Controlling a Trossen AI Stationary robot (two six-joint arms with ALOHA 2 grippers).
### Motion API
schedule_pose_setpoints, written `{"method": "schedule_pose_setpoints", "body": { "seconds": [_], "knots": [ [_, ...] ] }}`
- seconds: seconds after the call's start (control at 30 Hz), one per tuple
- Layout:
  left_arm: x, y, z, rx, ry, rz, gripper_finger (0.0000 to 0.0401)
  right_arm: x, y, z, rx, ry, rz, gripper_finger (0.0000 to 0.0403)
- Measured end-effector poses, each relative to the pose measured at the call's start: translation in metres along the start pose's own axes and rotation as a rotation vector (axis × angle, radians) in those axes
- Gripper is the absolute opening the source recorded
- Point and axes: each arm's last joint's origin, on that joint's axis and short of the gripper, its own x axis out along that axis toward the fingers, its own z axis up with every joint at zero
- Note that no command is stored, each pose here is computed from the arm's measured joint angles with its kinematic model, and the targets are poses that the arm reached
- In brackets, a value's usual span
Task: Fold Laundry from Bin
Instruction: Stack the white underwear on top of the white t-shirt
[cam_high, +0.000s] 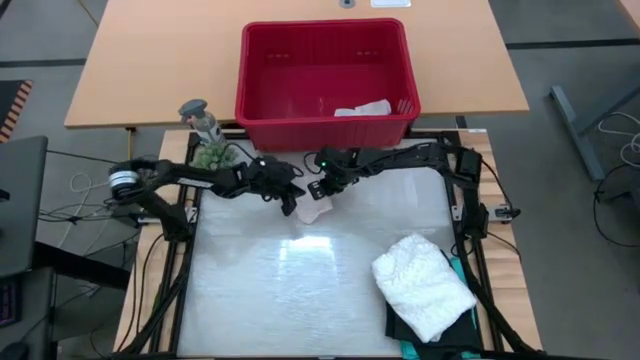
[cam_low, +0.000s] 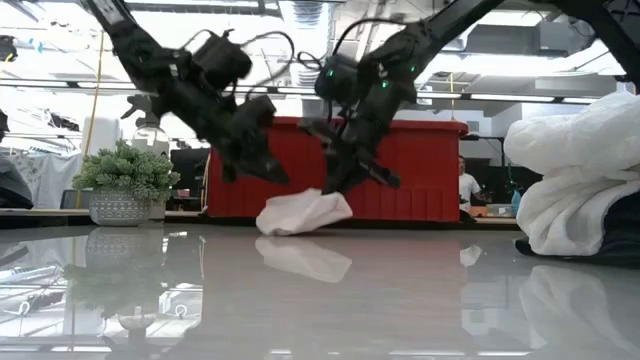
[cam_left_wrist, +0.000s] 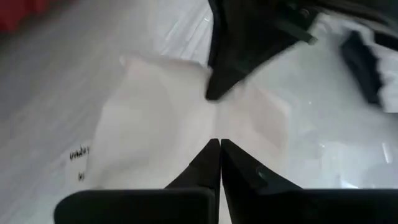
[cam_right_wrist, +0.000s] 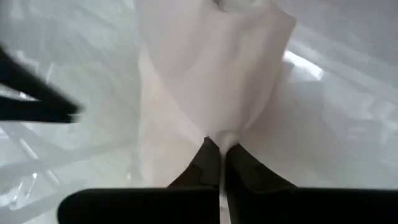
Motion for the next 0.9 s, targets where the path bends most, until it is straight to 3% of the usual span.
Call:
{"method": "schedule_pose_setpoints", "body": {
  "seconds": [0.23,0.43,0.7,0.9],
  "knots": [
    [-0.052,-0.014,0.024,0.063,-0.087,0.043,0.0000,-0.038,0.020,-0.005,0.024,-0.069,0.040,0.0026],
    [-0.086,-0.021,0.035,0.087,-0.185,0.108,0.0000,-0.087,0.051,-0.029,0.045,-0.116,0.127,0.0026],
    [-0.093,-0.022,0.036,0.100,-0.195,0.127,0.0000,-0.159,0.104,-0.103,0.073,-0.129,0.312,0.0026],
    [-0.091,-0.030,0.033,0.114,-0.170,0.067,0.0000,-0.198,0.114,-0.173,0.172,-0.104,0.272,0.0026]
  ]
}}
